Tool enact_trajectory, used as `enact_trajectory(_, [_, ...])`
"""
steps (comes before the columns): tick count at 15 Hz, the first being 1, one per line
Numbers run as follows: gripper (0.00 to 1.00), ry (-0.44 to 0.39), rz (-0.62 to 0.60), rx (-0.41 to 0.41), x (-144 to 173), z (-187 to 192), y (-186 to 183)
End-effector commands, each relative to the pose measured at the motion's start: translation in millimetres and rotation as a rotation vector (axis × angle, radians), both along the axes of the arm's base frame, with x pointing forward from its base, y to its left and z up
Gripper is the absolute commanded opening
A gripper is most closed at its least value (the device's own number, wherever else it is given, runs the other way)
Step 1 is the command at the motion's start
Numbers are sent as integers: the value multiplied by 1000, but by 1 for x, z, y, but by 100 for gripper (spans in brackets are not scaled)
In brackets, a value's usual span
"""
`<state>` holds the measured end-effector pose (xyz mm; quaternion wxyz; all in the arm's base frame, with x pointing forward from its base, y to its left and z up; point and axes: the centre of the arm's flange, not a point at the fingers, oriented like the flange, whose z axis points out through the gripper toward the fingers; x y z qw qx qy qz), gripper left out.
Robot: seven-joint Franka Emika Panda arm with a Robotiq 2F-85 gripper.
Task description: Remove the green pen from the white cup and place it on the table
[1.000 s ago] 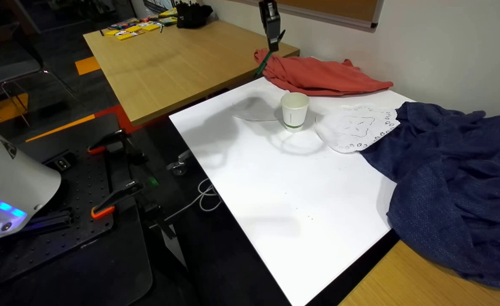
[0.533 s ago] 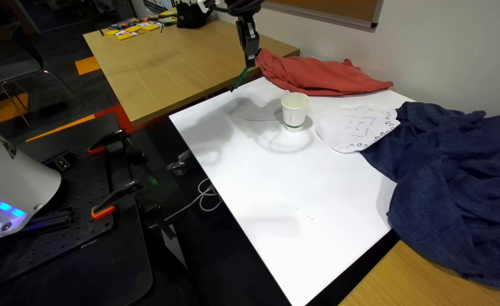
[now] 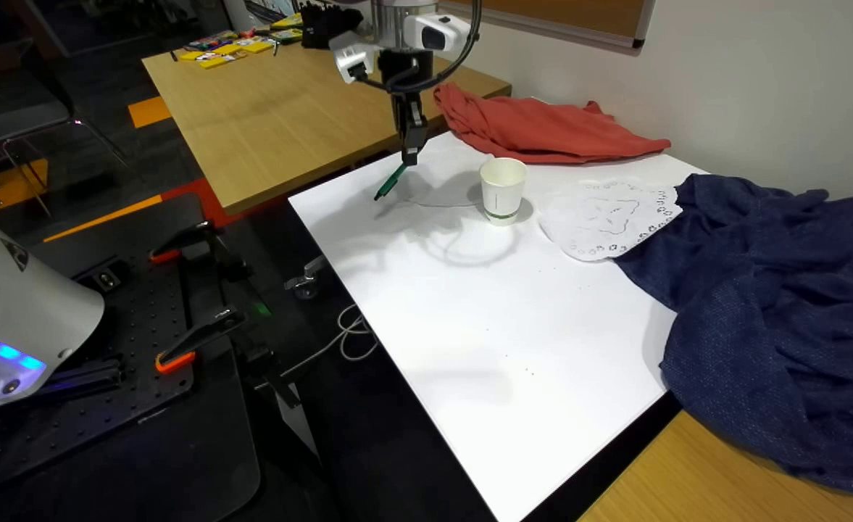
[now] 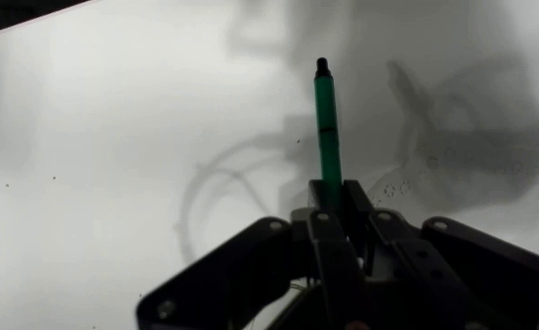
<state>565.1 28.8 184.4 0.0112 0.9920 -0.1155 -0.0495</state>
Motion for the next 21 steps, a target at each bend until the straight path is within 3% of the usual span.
enact_trajectory(1, [3, 18, 14, -4, 2, -28, -2])
enact_trajectory(4, [3, 27, 14, -5, 0, -45, -3])
enact_trajectory(5, [8, 30, 14, -8, -1, -49, -3])
enact_trajectory(6, [37, 32, 12, -11, -1, -52, -4])
enact_trajectory(8, [43, 30, 8, -11, -2, -53, -5])
enact_trajectory(15, [97, -69, 0, -13, 2, -27, -7])
enact_trajectory(19, [100, -131, -5, -11, 8, -11, -8])
enact_trajectory(21, [100, -107, -10, -5, 16, -23, -7])
